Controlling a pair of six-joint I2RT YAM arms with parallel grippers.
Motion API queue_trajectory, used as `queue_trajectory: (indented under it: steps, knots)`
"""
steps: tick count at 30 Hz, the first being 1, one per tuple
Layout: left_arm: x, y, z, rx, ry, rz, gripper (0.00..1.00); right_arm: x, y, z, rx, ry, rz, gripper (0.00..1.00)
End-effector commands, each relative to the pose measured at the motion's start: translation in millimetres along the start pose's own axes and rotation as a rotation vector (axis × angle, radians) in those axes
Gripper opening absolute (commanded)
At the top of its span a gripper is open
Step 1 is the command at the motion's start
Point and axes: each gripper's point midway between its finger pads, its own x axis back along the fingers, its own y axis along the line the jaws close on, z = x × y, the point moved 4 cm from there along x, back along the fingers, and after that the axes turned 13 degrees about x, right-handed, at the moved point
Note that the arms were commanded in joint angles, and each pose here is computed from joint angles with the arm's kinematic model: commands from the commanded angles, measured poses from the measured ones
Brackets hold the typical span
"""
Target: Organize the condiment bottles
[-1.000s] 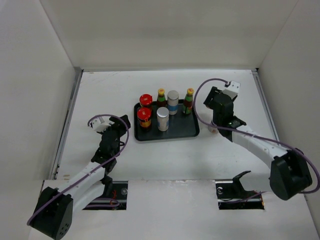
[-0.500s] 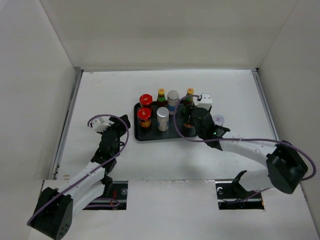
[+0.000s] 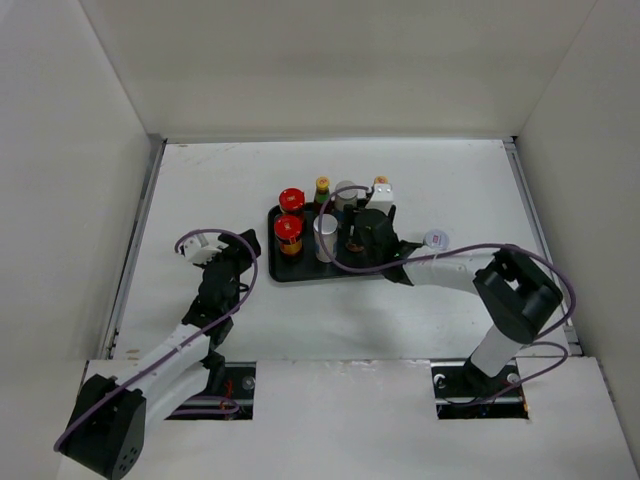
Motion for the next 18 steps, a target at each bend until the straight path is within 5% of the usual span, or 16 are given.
queue_trajectory:
  steps: [1,4,8,11,15,18]
  knots:
    - [-0.5,-3.0,-2.6,0.027,-0.015,0.026,0.66,-2.2,18.0,-61.6,-0.147,-0.183,-0.039,0.83]
    - [-0.2,-5.3,-3.9,0.026,-0.02,0.032,0.66,4.1,14.9,-69.2,-0.153,-0.199,-0.026,0.94]
    - [-0.1,-4.3,-3.3,0.03,-0.016,0.031,0.66,23.8,1.2,-77.9,-0.146,-0.21,-0.015,0.94]
    - [-0.3,-4.6,-4.6,0.027,-0.023,0.03,0.66,48.2,-22.9,-76.7,-0.166,-0.231,0.033,0.81]
    - [-0.3,-5.3,-2.9,0.032,-0.015,0.032,0.66,70.2,-67.1,-56.1,-0.181,-0.213,0.135,0.44]
    - [-1.4,-3.6,-0.3,0.026,-0.006,0.023,0.66,82.0,-115.4,-30.0,-0.21,-0.168,0.291,0.4]
